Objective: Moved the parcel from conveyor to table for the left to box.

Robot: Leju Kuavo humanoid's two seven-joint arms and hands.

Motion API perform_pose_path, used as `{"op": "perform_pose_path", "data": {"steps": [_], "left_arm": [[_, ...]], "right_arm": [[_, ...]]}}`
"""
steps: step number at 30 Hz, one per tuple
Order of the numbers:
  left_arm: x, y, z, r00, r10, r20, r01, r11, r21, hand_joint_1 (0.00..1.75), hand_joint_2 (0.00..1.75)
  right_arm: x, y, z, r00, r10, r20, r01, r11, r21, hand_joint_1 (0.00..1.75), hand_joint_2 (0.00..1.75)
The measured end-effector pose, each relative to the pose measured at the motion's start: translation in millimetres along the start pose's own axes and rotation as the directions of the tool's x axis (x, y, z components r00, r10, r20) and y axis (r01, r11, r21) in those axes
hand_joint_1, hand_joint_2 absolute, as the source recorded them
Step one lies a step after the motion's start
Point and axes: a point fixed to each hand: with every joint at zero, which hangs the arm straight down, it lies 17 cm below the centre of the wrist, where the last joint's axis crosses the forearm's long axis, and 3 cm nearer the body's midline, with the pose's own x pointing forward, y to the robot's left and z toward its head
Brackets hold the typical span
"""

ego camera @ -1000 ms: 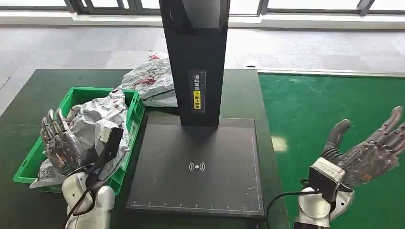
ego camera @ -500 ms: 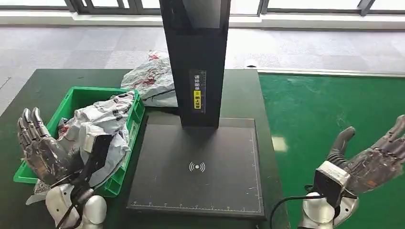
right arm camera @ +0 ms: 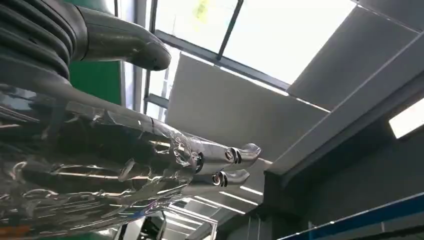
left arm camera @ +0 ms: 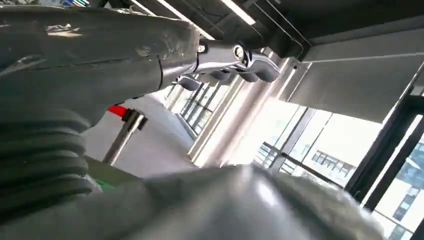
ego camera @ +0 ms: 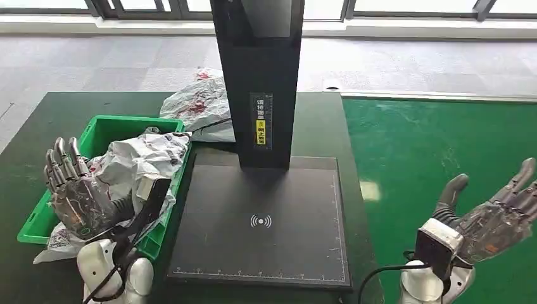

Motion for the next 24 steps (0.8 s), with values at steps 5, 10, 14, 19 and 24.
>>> {"op": "perform_pose_path", "data": {"steps": [5, 10, 14, 19, 24], "left_arm": [[-2, -29, 14, 1.0, -0.018, -0.002, 0.017, 0.997, -0.078, 0.0, 1.75], [-3, -46, 23, 1.0, -0.025, -0.001, 0.025, 0.992, -0.122, 0.0, 1.75], [-4, -57, 30, 1.0, -0.029, 0.003, 0.029, 0.988, -0.155, 0.0, 1.75], [-2, -66, 35, 0.999, -0.031, 0.014, 0.033, 0.983, -0.18, 0.0, 1.75], [4, -40, 18, 0.999, 0.046, 0.024, -0.043, 0.993, -0.11, 0.0, 1.75]], "right_arm": [[0, 0, 0, 1.0, 0.0, 0.0, 0.0, 1.0, 0.0, 0.0, 1.75], [0, -1, 0, 1.0, -0.003, -0.003, 0.003, 1.0, -0.003, 0.0, 1.75], [0, -1, 0, 1.0, -0.004, -0.003, 0.004, 1.0, -0.005, 0.0, 1.75], [-1, -2, 2, 1.0, 0.0, -0.005, 0.0, 1.0, 0.001, 0.0, 1.75], [-1, -2, 2, 1.0, 0.001, -0.006, -0.001, 1.0, 0.002, 0.0, 1.75]]}}
